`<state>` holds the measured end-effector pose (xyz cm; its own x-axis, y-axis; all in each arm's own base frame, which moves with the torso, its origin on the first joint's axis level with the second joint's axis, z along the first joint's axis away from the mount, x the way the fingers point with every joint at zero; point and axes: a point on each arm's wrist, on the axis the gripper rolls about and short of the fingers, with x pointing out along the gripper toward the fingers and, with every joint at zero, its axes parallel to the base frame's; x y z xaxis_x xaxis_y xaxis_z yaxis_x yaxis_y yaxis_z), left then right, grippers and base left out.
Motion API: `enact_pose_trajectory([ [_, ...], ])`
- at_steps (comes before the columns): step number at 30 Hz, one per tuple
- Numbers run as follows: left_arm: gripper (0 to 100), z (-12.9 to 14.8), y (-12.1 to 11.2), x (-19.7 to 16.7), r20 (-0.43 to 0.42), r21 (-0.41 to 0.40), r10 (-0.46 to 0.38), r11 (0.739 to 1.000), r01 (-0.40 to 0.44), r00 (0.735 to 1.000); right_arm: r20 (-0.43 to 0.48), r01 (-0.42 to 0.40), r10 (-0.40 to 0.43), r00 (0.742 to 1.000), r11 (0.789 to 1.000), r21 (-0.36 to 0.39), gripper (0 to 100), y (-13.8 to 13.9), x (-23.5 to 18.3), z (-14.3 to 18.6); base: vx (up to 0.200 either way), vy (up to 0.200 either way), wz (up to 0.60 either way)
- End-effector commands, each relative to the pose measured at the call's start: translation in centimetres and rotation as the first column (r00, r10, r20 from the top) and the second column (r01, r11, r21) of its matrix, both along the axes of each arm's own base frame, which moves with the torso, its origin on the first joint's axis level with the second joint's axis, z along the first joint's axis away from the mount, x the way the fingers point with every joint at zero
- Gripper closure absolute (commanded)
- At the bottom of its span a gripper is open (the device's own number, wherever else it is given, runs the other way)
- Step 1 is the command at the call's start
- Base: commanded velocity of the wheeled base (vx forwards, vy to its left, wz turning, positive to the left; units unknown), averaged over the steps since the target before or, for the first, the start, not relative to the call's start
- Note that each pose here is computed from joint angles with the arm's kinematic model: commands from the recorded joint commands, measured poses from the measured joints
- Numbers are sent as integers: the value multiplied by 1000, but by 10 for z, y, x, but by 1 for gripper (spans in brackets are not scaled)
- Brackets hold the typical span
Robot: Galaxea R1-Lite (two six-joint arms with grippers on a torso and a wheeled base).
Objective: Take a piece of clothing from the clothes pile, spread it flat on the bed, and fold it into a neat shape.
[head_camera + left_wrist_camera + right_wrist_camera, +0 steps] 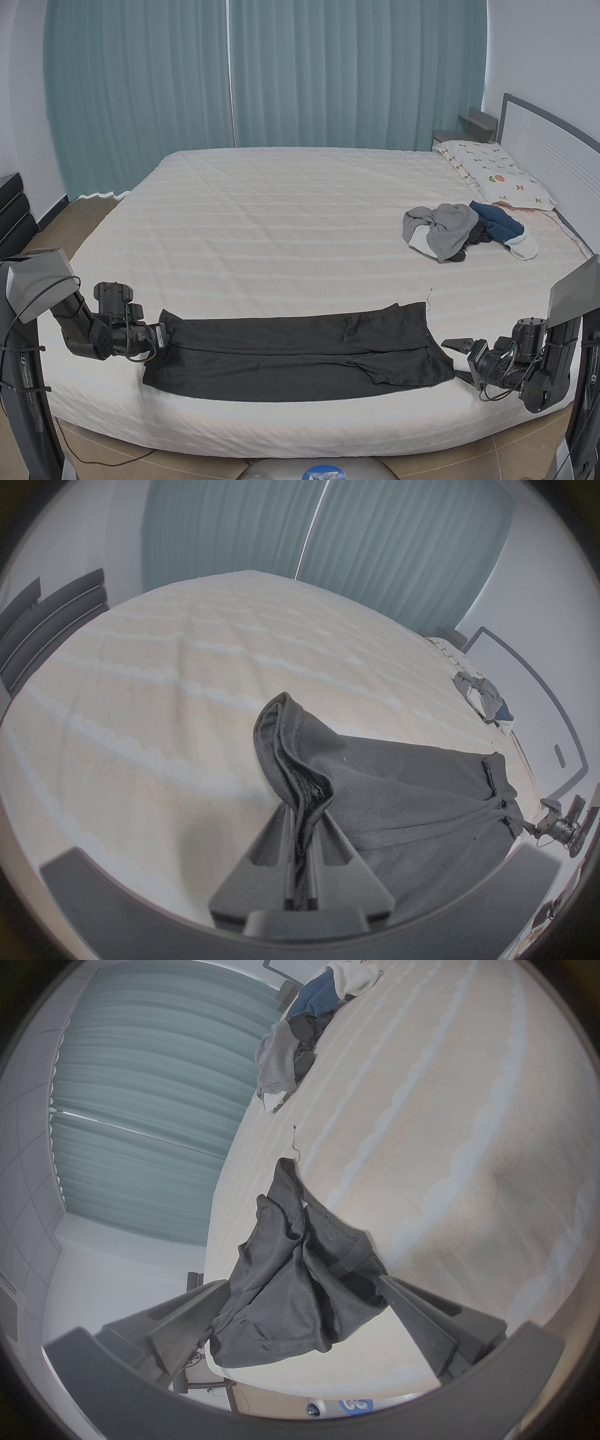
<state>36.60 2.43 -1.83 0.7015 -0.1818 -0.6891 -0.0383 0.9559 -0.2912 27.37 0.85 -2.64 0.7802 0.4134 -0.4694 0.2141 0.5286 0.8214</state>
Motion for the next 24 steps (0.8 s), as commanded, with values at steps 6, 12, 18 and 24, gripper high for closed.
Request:
enact_pose_trajectory([
  [6, 100, 9, 1, 1, 26, 6, 5, 1000, -5, 1000, 15, -1, 1, 1000, 1000, 0, 0, 0, 1, 1, 0, 0, 0],
  [12, 100, 6, 1, -1, 11, -2, 6, 1000, -6, 1000, 16, -1, 1, 1000, 1000, 0, 0, 0, 1, 1, 0, 0, 0],
  [18, 100, 5, 1, -1, 11, -2, 6, 1000, -6, 1000, 19, 0, 0, 1000, 1000, 1, 0, 0, 2, 1, -200, 0, 0],
  [24, 100, 6, 1, 2, 19, 3, 9, 1000, -9, 1000, 25, 2, -2, 1000, 1000, 1, 0, 0, 4, 1, -100, 0, 0],
])
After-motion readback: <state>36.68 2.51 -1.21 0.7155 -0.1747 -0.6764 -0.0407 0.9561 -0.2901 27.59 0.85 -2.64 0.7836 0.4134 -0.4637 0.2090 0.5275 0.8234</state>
